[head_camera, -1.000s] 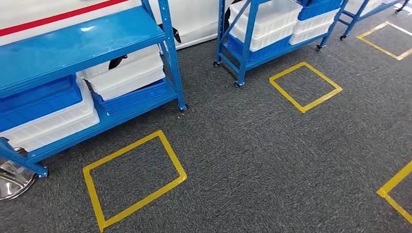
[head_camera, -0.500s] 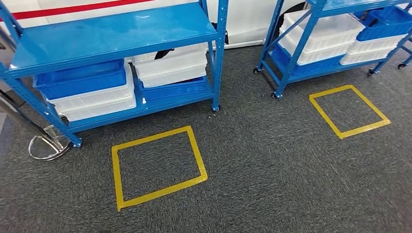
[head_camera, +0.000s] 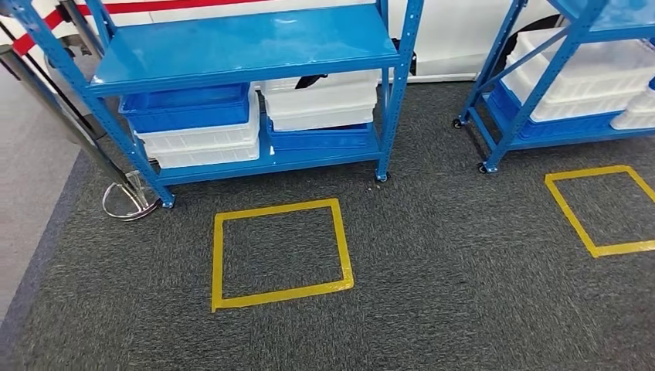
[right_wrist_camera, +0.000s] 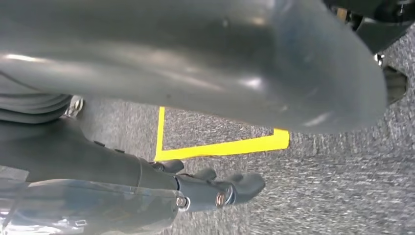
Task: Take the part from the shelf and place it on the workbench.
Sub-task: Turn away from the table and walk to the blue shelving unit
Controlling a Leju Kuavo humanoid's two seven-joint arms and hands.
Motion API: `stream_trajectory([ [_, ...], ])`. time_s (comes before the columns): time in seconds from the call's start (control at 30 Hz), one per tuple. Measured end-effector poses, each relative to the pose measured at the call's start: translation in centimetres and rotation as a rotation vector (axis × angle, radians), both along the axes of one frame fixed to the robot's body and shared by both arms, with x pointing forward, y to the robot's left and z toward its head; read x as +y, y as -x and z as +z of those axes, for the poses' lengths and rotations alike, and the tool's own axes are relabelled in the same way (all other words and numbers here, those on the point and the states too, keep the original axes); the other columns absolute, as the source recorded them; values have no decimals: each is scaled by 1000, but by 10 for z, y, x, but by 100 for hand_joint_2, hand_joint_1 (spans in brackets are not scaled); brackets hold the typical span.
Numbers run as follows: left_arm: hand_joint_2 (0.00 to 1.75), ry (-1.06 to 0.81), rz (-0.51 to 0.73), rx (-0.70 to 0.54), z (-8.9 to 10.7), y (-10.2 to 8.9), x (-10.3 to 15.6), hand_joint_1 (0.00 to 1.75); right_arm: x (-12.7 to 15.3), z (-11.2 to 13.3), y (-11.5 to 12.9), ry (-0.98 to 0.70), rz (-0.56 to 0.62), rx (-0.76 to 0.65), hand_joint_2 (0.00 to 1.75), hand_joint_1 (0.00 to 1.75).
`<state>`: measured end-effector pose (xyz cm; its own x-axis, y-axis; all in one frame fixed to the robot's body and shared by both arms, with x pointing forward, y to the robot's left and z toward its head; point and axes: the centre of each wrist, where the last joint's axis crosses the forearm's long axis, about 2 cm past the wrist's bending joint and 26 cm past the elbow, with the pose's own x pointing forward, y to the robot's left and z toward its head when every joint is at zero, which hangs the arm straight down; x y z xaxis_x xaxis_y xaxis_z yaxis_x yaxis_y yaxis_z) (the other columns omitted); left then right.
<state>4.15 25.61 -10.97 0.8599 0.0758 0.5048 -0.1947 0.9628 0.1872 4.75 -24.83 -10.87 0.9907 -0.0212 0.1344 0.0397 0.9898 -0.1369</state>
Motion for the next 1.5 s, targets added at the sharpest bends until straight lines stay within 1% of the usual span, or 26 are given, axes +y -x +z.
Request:
stream_trajectory([
  [0.2, 0, -3, -3, -11, 0, 1, -1, 0, -1, 1, -4, 3, -2, -1, 0, 0],
  [0.47, 0, -5, -5, -34, 0, -1, -1, 0, -2, 0, 1, 5, -10, 12, 0, 0],
  [0.73, 0, 59, 19, -38, 0, 1, -4, 0, -6, 0, -2, 28, -37, 18, 0, 0],
  [0.87, 0, 89, 34, -62, 0, -1, -4, 0, -7, -1, 4, 38, -60, 32, 0, 0],
  [1.3, 0, 100, 42, -51, -1, 7, -4, 0, -8, -1, 2, 37, -74, 25, 0, 0],
  [1.5, 0, 103, 45, -40, -1, 10, -4, 0, -8, -2, 11, 29, -73, 41, 0, 0],
])
